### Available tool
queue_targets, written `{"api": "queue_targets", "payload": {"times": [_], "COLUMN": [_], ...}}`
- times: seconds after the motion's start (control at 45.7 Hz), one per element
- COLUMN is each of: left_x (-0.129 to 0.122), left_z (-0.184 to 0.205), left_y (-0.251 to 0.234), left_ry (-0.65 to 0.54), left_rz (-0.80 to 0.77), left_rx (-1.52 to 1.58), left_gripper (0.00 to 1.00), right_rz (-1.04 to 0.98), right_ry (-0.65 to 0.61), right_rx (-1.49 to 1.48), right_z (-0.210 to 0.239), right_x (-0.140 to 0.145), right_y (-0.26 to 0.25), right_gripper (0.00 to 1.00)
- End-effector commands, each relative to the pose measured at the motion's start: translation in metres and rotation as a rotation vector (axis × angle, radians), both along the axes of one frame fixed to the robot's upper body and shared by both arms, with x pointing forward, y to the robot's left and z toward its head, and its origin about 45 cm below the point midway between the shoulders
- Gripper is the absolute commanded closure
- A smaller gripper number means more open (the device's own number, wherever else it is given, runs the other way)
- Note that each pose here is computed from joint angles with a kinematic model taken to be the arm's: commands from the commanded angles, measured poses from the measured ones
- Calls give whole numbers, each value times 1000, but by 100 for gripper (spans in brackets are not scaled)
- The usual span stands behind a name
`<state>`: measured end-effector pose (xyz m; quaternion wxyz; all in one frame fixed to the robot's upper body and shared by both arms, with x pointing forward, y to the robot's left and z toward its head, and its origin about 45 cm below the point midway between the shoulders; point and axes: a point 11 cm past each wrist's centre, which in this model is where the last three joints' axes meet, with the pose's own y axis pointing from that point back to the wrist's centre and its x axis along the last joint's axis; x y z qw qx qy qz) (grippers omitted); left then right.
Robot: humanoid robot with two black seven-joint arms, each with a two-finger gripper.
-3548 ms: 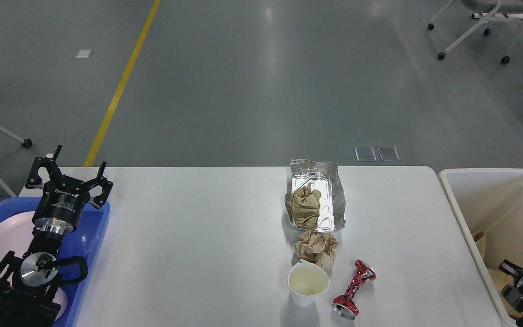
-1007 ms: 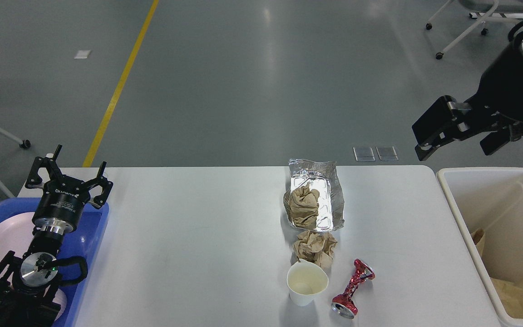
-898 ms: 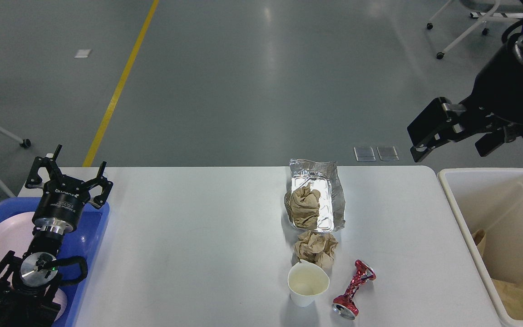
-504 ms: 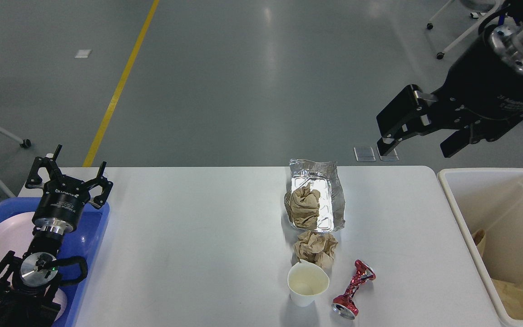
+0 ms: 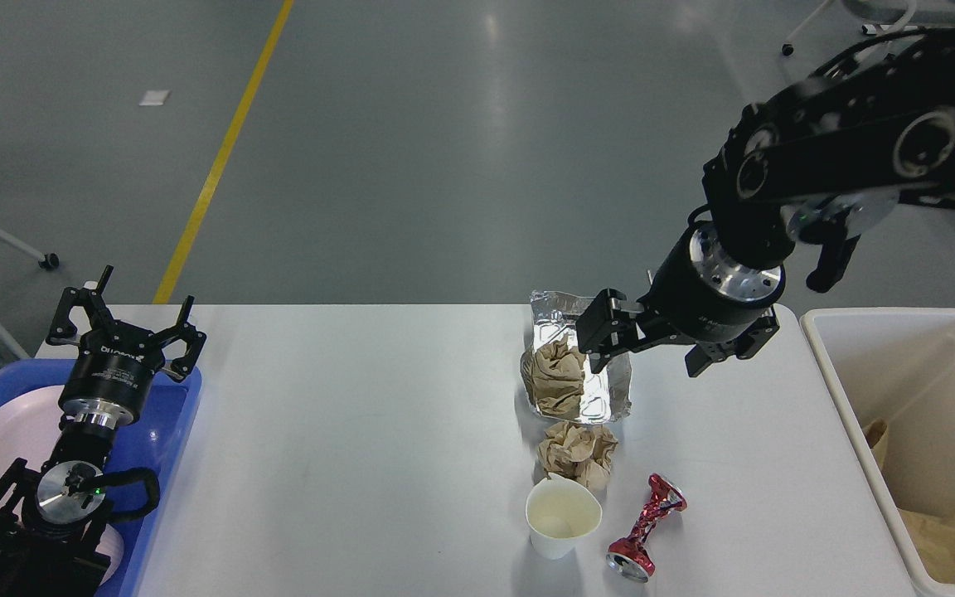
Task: Tidy desktop
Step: 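Raise the right gripper out of the bin and swing it over the table, then lower the right gripper onto the white paper cup and grasp it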
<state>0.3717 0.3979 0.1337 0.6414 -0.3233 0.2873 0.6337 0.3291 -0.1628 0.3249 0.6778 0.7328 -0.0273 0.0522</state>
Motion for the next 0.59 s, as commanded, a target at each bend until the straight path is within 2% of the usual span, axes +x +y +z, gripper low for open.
{"api": "queue_targets", "payload": {"times": [0.0,0.197,0.416,0.569], "left_x": [0,0,0,0], "left_z": [1,0,0,1], "left_y": [0,0,0,0], "left_ry": [-1,0,0,-1], "left_rz": [0,0,0,0], "left_rx": [0,0,0,0], "left_gripper": [4,4,4,4], "right_rz": [23,46,-15,-3], "right_ry": [76,146,111,105], "right_rx": [-9,23,43,30], "right_z": [-44,-94,-129,-161], "right_x": [-16,-32,-26,-35], "right_y": [11,27,28,37], "right_gripper": [0,0,0,0]}}
